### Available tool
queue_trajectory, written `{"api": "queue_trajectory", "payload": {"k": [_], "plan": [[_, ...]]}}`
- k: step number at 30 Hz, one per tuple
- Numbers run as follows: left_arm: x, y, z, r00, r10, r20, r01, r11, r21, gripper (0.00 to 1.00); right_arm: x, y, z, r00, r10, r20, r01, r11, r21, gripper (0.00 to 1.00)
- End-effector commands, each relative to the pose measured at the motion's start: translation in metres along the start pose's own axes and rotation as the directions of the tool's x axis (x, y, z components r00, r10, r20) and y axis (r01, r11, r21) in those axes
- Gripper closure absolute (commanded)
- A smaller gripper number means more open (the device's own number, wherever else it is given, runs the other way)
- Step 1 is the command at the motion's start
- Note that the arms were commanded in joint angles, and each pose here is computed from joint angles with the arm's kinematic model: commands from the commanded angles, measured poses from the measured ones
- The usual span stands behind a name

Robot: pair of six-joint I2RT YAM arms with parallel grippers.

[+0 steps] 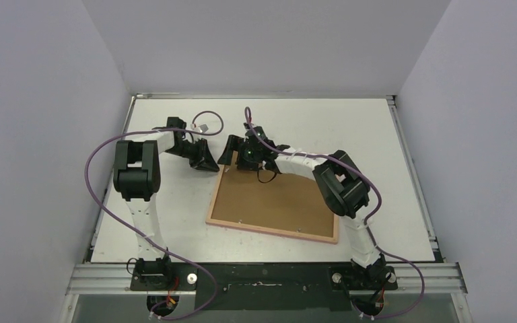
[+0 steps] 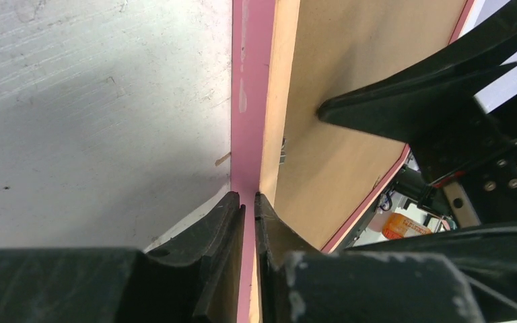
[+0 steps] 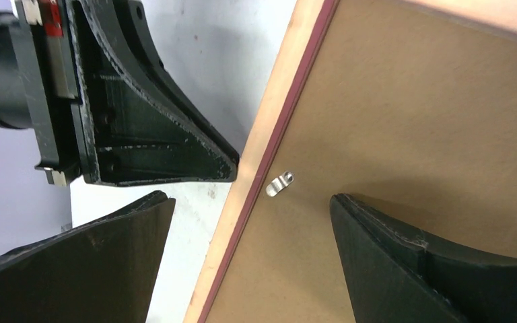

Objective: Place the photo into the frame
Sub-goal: Adjust the photo frame at the center of the board, then install the photo frame at the center of the board.

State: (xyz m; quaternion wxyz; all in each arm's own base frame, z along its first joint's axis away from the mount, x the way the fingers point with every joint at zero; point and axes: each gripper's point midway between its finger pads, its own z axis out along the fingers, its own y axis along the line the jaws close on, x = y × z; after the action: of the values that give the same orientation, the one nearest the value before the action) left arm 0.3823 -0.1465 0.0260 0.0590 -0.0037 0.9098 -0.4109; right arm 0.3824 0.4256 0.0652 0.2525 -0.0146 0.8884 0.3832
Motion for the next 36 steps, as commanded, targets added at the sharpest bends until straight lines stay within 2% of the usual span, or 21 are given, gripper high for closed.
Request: {"api": "queue_trajectory", "payload": {"k": [1,11,36], "plan": [[-0.007,0.001,0.005,0.999,0.039,0.018,-0.039,0.999,0.002,0.9,-0.008,0.036,0.003,0.999,-0.015,0.034,0.018,0.995,-0.099,0.1],[-0.006,0.002,0.006,0.999,0.035,0.015,-0.035,0.999,0.004,0.91,0.014,0.037,0.012,1.0,0.008,0.015,-0.006,0.996,-0.094,0.1],[-0.003,0.002,0.003,0.999,0.038,0.014,-0.038,0.999,0.008,0.92,0.037,0.025,0.022,0.999,0.039,0.011,-0.038,0.998,-0.048,0.1]]}}
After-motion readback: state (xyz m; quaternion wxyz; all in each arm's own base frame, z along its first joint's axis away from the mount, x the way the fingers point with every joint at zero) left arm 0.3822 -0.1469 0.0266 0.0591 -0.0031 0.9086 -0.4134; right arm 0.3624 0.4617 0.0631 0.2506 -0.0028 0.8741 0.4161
